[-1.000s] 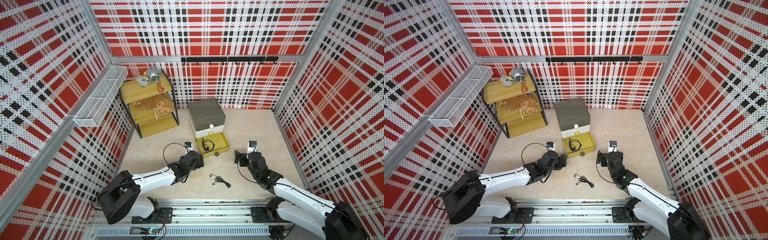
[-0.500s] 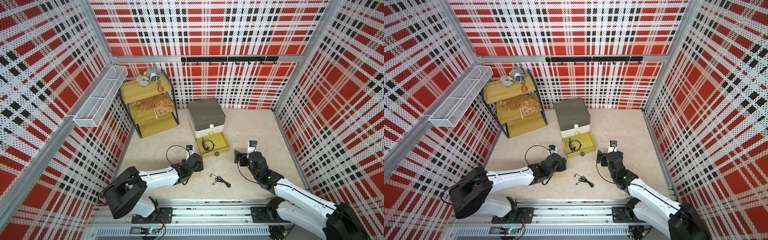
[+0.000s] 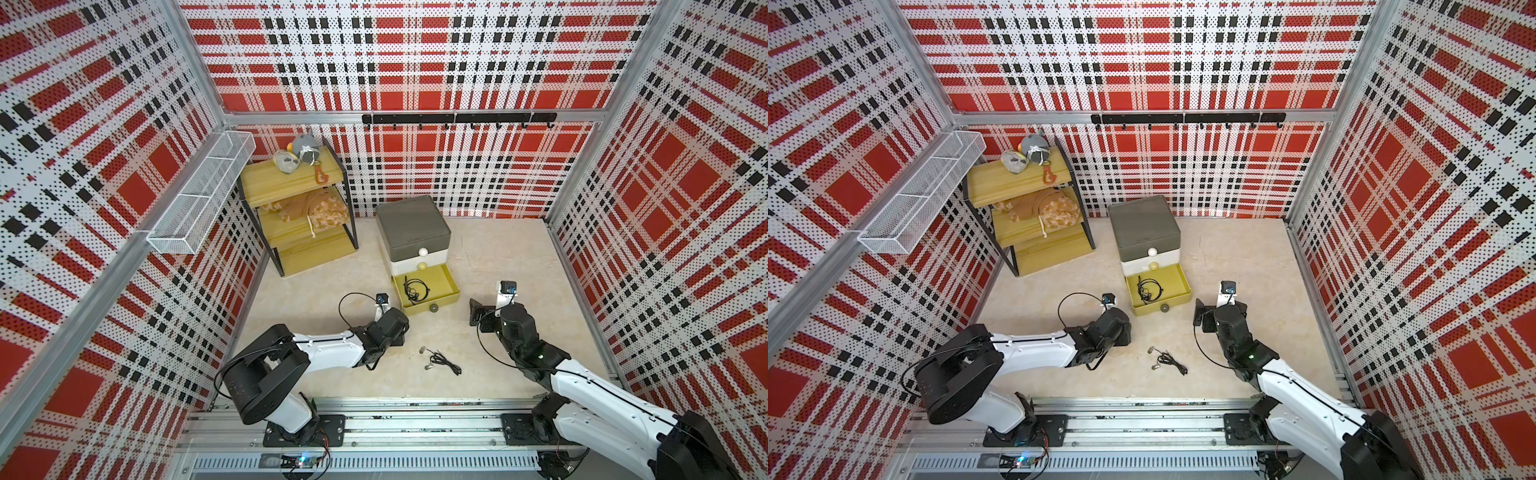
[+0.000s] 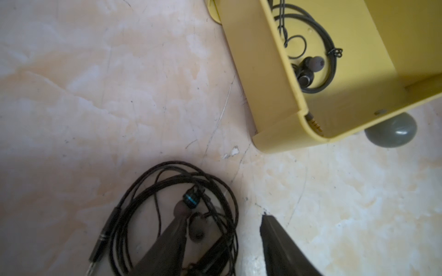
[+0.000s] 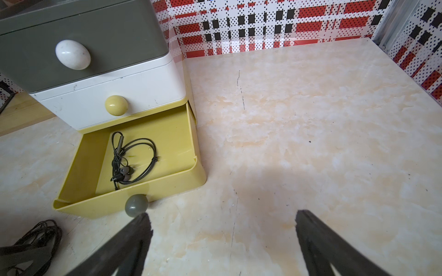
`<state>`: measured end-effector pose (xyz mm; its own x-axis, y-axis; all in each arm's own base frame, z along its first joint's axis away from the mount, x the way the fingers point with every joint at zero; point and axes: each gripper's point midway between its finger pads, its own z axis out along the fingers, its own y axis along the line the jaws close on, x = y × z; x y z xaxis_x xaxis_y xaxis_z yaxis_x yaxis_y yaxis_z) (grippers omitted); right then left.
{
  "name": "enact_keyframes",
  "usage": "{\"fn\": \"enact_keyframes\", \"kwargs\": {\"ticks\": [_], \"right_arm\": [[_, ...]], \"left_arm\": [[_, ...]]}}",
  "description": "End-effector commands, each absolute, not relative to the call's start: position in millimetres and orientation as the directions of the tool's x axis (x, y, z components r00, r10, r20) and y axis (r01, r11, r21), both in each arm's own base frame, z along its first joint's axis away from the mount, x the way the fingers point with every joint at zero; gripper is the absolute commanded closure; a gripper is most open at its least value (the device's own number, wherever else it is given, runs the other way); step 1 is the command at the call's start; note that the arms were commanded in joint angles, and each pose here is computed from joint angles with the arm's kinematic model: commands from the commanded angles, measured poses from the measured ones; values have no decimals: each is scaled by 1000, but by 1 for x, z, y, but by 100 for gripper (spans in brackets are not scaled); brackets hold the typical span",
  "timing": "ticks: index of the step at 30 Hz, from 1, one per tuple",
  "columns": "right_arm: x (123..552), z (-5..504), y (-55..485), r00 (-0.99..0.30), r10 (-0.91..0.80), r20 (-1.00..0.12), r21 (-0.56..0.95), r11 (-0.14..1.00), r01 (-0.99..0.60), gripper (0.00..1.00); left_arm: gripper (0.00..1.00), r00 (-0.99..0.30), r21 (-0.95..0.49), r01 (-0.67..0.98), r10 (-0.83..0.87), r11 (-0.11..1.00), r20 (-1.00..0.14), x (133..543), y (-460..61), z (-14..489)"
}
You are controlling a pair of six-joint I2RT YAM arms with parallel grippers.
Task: Place the wired earphones into the drawer by color
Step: Pick up the wired earphones from the center of the board.
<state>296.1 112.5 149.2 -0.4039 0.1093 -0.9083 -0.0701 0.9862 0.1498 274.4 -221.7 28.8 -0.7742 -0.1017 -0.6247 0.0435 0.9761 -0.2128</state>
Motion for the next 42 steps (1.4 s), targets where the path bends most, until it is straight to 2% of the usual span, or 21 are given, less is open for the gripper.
{"fn": "enact_keyframes", "kwargs": {"ticks": [1,6,17,29,42], "right_arm": [[295,147,109,-402,114,-908,151,987,-61,0],[295,147,109,-404,113,-908,150,987,-60,0],[296,145,109,-405,112,-908,148,987,-60,0],[303,128,109,-431,99,-897,123,992,-29,0],[306,153,96,-354,126,-927,124,992,29,0]], "left_arm": [[47,-789,-205,39,-96,978,-607,273,-224,26],[51,-799,-191,33,-89,981,-595,269,-221,23],[74,-823,-161,32,-65,986,-564,263,-216,13],[100,-792,-178,37,-79,983,-605,270,-217,29],[100,-725,-245,38,-142,969,-674,280,-217,71]]}}
